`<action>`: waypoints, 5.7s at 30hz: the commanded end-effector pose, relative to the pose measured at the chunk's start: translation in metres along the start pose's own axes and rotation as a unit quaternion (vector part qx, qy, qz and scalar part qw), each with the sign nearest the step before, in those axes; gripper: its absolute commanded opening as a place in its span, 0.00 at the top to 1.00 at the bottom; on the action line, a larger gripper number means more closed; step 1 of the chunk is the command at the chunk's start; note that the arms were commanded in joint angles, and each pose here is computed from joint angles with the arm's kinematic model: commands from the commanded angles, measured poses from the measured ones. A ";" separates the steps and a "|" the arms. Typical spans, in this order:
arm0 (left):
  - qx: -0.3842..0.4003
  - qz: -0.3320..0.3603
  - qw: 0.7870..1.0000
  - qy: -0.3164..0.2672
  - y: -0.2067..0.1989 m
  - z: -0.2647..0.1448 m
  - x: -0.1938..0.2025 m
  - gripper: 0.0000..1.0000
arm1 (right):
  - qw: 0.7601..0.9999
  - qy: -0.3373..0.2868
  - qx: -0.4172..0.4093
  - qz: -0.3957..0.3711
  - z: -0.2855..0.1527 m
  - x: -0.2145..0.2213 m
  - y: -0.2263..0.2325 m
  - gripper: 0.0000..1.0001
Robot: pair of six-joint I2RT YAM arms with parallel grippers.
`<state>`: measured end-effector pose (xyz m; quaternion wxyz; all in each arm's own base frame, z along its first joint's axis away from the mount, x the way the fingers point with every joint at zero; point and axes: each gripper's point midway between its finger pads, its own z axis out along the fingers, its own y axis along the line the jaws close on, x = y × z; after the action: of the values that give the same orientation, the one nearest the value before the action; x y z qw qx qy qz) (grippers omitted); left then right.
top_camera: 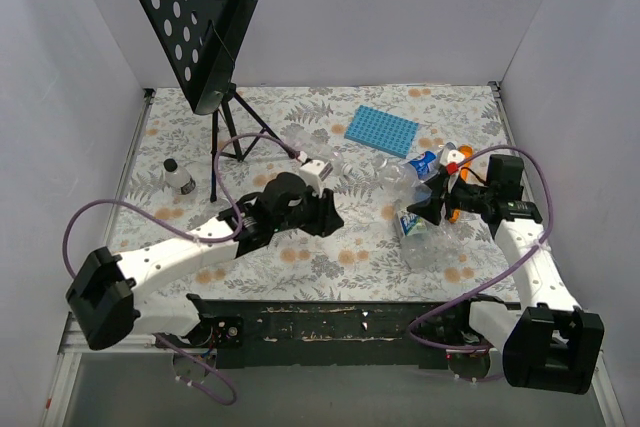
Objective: Unscrew the bottle caps
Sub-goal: Place the bottle cap at the center of the board, then place the plastic bottle at the center of the board.
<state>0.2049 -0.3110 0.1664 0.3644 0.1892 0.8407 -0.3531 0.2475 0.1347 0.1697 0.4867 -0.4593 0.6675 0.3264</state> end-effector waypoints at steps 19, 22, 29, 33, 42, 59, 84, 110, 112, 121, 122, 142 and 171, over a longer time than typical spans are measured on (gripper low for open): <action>-0.096 0.066 0.993 -0.029 0.042 0.174 -0.166 1.00 | 0.964 -0.027 0.235 0.123 -0.042 -0.007 -0.081 0.96; -0.108 0.064 0.992 -0.024 0.058 0.188 -0.171 1.00 | 0.965 -0.028 0.231 0.125 -0.041 -0.006 -0.081 0.96; -0.157 0.068 0.985 -0.031 0.105 0.207 -0.187 0.99 | 0.964 -0.029 0.230 0.127 -0.041 -0.006 -0.081 0.96; -0.209 0.060 0.976 -0.032 0.152 0.217 -0.193 0.99 | 0.966 -0.031 0.222 0.130 -0.039 -0.005 -0.079 0.96; -0.277 0.079 0.957 -0.025 0.209 0.227 -0.187 0.92 | 0.968 -0.032 0.210 0.135 -0.036 -0.003 -0.076 0.96; -0.281 0.090 0.955 -0.034 0.208 0.222 -0.198 0.45 | 0.970 -0.036 0.201 0.131 -0.033 -0.002 -0.076 0.96; 0.156 -0.074 0.975 -0.136 -0.016 0.056 -0.189 0.15 | 0.991 -0.062 0.050 0.106 -0.013 -0.006 -0.028 0.94; 0.222 -0.140 0.954 -0.144 -0.064 0.075 -0.173 0.29 | 0.991 -0.062 -0.022 0.115 0.009 -0.004 -0.004 0.94; 0.223 -0.140 0.954 -0.140 -0.066 0.079 -0.173 0.32 | 0.991 -0.062 -0.025 0.115 0.009 -0.004 -0.003 0.94; 0.240 -0.138 0.954 -0.117 -0.075 0.087 -0.167 0.53 | 0.992 -0.061 -0.023 0.112 0.009 -0.004 -0.004 0.94; 0.241 -0.139 0.953 -0.117 -0.076 0.087 -0.167 0.60 | 0.991 -0.061 -0.023 0.114 0.010 -0.003 -0.004 0.94; 0.061 -0.049 0.978 -0.193 -0.015 0.065 -0.240 1.00 | 0.993 -0.036 0.040 0.103 0.002 -0.001 -0.023 0.09; -0.256 0.124 0.926 -0.247 0.126 0.132 -0.329 1.00 | 0.993 -0.042 0.039 0.106 0.001 0.003 -0.023 0.06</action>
<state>0.5465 -0.3530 0.2531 0.6031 0.1174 0.7798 -0.1200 0.2672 0.1252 0.1639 0.4862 -0.3426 0.7150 0.3674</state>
